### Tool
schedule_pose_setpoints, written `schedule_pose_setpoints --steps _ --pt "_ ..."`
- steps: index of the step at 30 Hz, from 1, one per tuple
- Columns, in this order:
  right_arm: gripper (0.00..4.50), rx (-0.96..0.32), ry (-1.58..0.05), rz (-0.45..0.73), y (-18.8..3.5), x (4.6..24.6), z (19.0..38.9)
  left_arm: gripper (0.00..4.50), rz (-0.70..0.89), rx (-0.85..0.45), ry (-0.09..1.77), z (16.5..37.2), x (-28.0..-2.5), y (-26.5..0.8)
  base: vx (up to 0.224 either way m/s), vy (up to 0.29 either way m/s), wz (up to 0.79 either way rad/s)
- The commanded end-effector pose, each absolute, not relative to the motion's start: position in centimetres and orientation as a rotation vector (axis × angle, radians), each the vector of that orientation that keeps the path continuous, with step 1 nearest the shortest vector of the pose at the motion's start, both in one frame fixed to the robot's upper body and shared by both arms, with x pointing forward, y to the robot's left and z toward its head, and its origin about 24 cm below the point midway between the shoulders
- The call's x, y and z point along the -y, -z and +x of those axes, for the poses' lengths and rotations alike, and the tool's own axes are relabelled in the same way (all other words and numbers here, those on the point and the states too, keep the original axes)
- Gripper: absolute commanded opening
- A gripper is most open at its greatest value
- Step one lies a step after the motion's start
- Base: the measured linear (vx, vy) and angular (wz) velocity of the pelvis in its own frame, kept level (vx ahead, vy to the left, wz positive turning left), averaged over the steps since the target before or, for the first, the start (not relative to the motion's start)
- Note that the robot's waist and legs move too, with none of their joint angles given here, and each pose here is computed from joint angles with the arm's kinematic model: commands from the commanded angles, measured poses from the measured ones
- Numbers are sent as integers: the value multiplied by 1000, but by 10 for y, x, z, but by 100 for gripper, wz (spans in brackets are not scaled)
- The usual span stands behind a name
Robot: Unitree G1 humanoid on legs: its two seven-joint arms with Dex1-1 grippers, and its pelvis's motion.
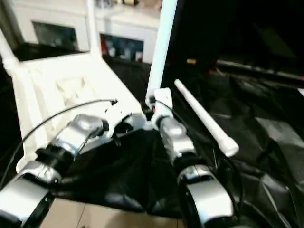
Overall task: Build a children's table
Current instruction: Insert table leg to table base
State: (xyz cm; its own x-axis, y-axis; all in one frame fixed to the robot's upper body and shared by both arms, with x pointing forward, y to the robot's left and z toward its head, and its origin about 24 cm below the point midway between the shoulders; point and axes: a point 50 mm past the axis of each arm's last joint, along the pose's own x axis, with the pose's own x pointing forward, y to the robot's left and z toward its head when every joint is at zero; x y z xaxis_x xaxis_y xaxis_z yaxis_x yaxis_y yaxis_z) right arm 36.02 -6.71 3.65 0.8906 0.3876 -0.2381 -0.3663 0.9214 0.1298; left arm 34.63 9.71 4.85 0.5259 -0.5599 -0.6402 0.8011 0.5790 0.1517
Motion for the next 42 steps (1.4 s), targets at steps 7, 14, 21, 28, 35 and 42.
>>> schedule_pose_setpoints --steps 7,14,21,28,35,42 --pt "188 -621 -416 37 29 60 322 0 469 -518 814 349 -89 -59 0 0 0" --pt "188 -572 -455 75 20 53 326 0 470 -521 803 348 -92 -61 0 0 0" --pt "284 -540 -477 114 12 51 331 0 466 -516 814 348 -93 -62 0 0 0" --pt "343 -475 -509 135 0 51 339 0 463 -501 832 348 -93 -64 0 0 0" --pt "393 -301 -642 132 -28 65 349 0 462 -468 919 343 -94 -66 0 0 0" --pt "424 -204 -780 14 -44 96 344 0 493 -450 998 339 -101 -65 0 0 0"
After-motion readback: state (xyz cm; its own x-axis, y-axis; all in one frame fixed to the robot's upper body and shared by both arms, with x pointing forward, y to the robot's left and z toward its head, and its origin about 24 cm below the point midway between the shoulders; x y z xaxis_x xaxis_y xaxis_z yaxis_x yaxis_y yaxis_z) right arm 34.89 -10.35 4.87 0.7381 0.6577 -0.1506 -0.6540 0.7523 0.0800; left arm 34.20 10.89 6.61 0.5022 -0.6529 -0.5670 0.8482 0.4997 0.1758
